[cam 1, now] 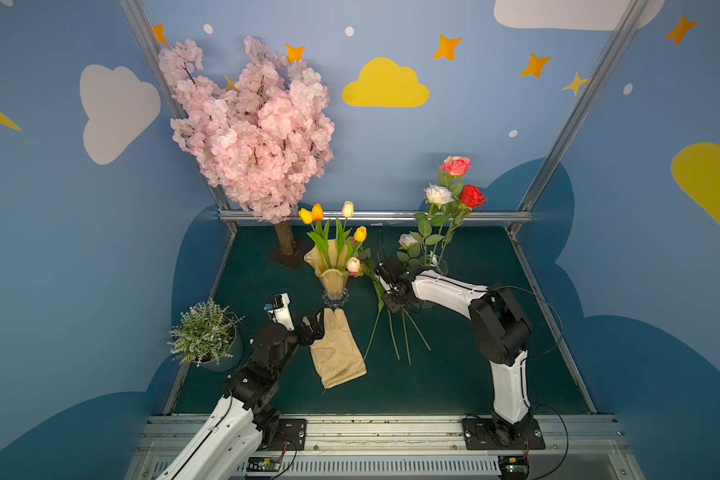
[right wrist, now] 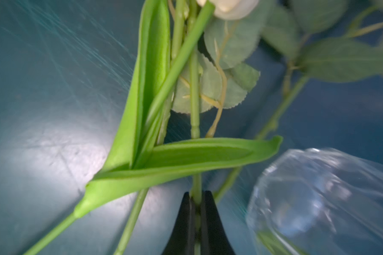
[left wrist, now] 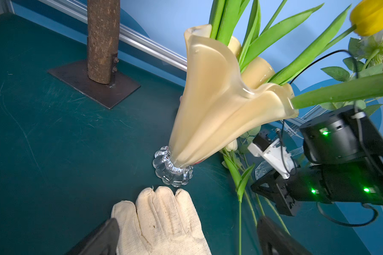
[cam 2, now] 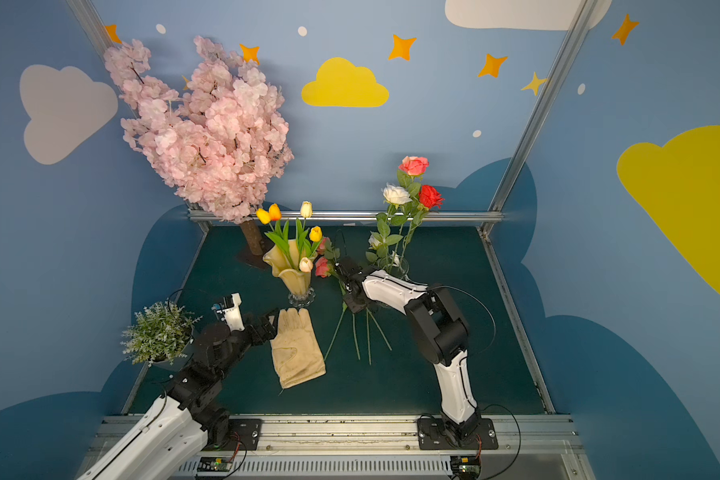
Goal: Arrange the flowers in different vases according to their variety
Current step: Adjust the flower at the center of the board.
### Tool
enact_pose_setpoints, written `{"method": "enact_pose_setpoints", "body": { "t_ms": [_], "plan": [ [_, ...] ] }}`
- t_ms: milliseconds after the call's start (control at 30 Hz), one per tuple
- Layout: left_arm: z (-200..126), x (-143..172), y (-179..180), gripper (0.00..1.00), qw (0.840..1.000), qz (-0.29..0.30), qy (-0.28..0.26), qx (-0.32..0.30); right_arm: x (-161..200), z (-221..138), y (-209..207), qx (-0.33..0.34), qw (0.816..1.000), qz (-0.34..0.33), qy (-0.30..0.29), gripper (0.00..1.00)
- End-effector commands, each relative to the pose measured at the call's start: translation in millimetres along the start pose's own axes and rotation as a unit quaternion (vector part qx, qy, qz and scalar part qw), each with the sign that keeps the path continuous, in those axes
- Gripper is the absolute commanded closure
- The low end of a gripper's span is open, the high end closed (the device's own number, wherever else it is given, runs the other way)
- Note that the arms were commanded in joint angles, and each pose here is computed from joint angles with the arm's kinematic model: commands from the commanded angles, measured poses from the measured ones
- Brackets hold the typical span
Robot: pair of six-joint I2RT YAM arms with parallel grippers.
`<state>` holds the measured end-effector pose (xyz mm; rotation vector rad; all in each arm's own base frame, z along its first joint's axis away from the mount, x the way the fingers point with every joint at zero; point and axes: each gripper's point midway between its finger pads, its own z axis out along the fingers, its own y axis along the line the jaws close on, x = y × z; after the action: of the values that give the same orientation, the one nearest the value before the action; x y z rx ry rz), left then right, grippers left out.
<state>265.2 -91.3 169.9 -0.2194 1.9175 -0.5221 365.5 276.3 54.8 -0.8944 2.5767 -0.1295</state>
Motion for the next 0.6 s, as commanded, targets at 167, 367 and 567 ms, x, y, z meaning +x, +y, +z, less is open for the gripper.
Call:
{"method": "enact_pose_setpoints", "body": {
  "t_ms": [167, 367, 567],
  "plan": [
    [-3.5, -14.4, -10.2, 0.00, 1.000, 0.006, -0.019, 0.017, -43.9, -88.8, -30.0, 0.142, 0.978, 0.007, -0.155, 1.00],
    [-3.0, -13.6, -11.6, 0.00, 1.000, 0.007, -0.017, 0.020, -24.1, -66.9, -50.1, 0.204, 0.975, 0.025, -0.081, 1.00],
    [-2.7, -13.3, -13.3, 0.00, 1.000, 0.007, -0.015, 0.024, -10.2, -65.7, -46.6, 0.244, 0.969, -0.023, 0.012, 1.00]
  ]
}}
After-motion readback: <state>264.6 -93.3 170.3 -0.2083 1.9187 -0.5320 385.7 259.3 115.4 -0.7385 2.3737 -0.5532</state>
